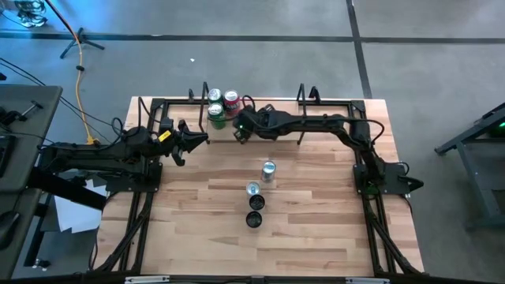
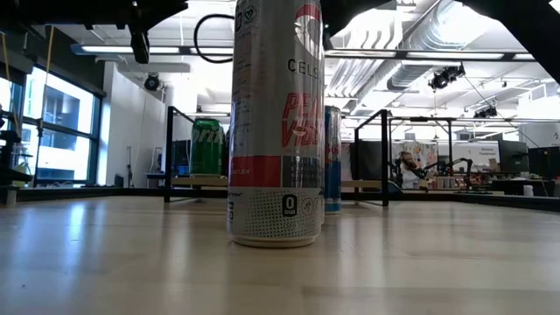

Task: Place canned beverage on shelf
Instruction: Put the red soda can on the shelf aligned with the red soda can

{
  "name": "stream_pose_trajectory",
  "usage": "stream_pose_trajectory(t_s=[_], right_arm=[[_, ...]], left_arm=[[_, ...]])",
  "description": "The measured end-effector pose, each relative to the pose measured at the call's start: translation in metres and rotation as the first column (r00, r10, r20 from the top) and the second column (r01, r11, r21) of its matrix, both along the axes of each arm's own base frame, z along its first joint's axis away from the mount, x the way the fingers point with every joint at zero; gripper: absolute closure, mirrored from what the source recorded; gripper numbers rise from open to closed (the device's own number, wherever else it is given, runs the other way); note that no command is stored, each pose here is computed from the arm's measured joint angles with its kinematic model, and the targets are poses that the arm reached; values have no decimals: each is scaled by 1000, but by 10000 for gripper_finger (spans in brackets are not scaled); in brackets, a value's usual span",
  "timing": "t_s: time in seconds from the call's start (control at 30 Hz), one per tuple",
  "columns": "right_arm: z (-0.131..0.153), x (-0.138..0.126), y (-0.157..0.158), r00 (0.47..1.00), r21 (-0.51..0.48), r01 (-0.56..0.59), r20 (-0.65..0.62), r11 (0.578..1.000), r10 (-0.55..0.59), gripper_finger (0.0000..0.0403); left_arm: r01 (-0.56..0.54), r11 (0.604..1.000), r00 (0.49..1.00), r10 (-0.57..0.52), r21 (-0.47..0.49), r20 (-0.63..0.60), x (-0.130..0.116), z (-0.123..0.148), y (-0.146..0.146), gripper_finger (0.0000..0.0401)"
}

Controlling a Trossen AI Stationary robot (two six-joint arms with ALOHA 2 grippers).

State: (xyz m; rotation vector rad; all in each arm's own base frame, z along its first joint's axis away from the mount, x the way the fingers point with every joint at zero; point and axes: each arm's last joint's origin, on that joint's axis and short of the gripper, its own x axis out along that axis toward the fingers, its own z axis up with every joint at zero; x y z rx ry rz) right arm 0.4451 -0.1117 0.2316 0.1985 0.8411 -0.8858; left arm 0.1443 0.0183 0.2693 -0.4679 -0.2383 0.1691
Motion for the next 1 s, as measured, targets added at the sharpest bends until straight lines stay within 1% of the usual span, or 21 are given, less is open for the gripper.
stream_pose_trajectory(t_s=[0.07,0.13,0.23,0.27,0.33,0.37,0.47,0.53,0.6,0.73,0.83,1.0], right_arm=[[6,-4,-2,998,12,-61,-25,998,61,119],[15,-11,-5,995,12,-95,-36,995,96,119],[21,-26,-11,994,-2,-102,-25,995,102,119],[20,-32,-13,994,8,-107,-11,994,107,119],[19,-45,-14,992,17,-119,47,993,118,119],[19,-51,-14,987,25,-132,98,991,129,119],[22,-68,-10,946,29,-204,262,979,190,119],[19,-74,-8,917,4,-247,323,969,233,119],[15,-75,-7,908,-20,-272,326,962,263,119],[8,-72,-8,904,-50,-317,287,947,317,119],[-2,-69,-11,911,-38,-321,259,946,320,119],[-3,-69,-16,912,-44,-304,276,952,305,111]], left_arm=[[0,1000,1000,0,0,0,0,0,0,400],[0,1000,1000,0,-3,1,0,0,0,400],[4,1000,1000,-4,-21,5,0,0,0,400],[4,1000,1000,-4,-23,5,0,0,0,400],[3,1000,1000,-3,-23,6,0,0,0,400],[2,1000,1000,-2,-23,6,0,0,0,400],[-23,999,1000,23,-28,6,0,0,1,400],[-41,999,999,42,-32,7,0,0,1,400],[-54,998,998,55,-34,8,0,0,2,400],[-56,998,998,56,-35,9,0,0,2,400],[-54,998,998,54,-42,15,-1,1,2,400],[-51,997,998,52,-52,18,-1,1,2,400]])
